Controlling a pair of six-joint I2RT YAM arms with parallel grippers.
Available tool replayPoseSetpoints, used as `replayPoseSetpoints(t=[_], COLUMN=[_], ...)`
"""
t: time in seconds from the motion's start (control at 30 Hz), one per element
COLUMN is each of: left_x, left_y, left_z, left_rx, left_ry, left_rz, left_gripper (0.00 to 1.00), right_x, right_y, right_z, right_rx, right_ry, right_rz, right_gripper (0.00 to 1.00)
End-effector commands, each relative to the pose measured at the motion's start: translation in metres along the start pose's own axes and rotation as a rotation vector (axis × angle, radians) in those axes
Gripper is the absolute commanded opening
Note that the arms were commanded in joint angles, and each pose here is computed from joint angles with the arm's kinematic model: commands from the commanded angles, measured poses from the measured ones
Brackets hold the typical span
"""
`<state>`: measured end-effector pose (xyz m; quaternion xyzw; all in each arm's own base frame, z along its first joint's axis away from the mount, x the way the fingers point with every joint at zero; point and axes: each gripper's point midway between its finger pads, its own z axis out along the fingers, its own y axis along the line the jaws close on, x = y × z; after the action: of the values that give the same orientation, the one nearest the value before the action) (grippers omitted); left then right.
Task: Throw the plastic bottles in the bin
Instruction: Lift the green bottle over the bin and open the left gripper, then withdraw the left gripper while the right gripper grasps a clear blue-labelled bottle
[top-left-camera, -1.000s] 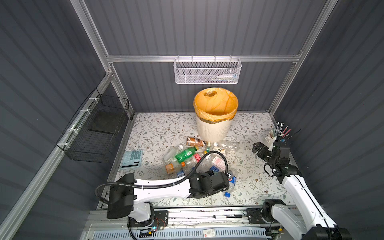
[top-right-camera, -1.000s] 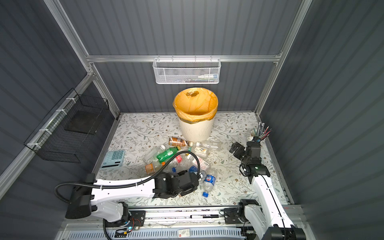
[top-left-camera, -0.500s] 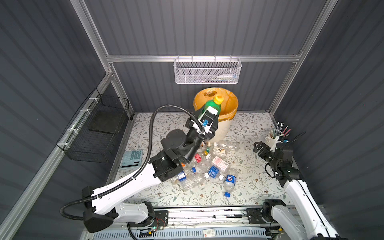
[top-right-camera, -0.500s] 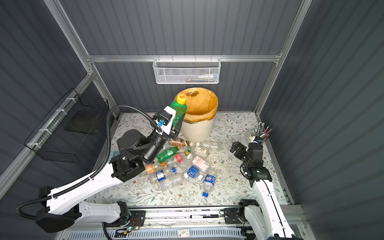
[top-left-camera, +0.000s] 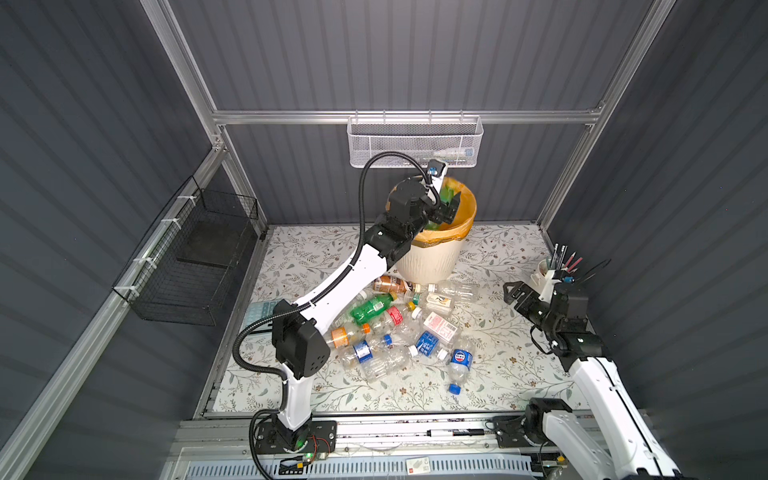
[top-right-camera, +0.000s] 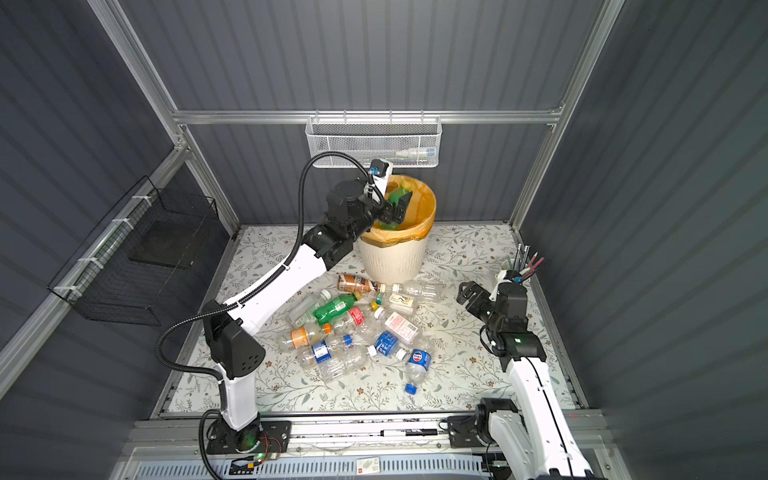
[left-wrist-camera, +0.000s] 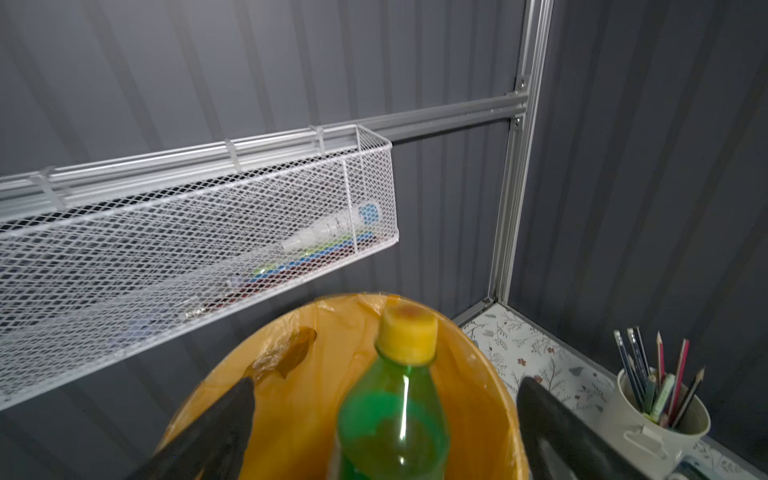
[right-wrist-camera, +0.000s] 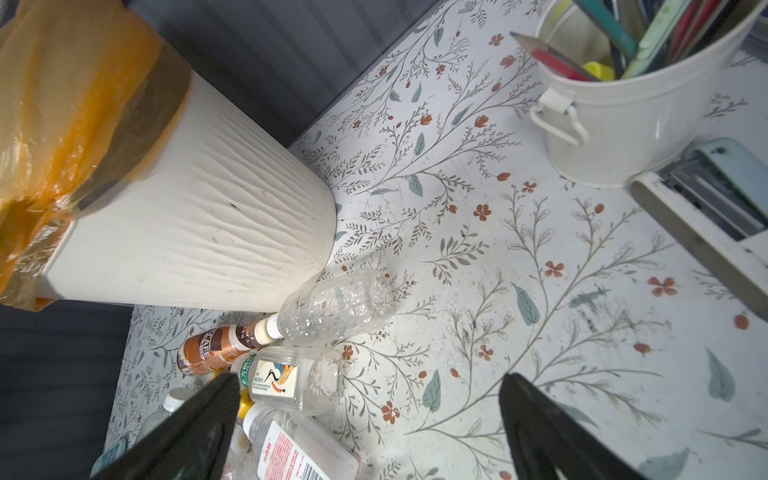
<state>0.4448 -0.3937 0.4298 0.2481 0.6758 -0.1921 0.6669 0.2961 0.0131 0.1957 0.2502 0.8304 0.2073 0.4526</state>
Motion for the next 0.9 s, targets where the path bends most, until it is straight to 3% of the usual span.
replayPoseSetpoints(t=[0.0,0.33,0.67,0.87], left_x=[-0.081,-0.077,-0.037,-0.018], left_y=[0.006,0.009,0.024,0.031], left_z=[-0.058,-0.113,-0.151,-0.172], left_rx=[0.017,0.028,-0.046,-0.08], left_ry=[-0.183,-0.225,-0.171,-0.138], left_rz=[-0.061,-0.069,-0.047,-0.047], left_gripper=[1.0,1.0,1.0,1.0], right_x=[0.004,0.09,0.187,0.217], right_y=[0.006,-0.011,-0.012,0.0], right_z=[-0.016,-0.03,-0.029,-0.018], right_rx=[-0.022,0.087,0.128,0.123], right_ry=[0.011,0.217,0.466,0.543], right_rz=[0.068,0.104,0.064,0.012], right_gripper=[0.99,0.99,0.99,0.96])
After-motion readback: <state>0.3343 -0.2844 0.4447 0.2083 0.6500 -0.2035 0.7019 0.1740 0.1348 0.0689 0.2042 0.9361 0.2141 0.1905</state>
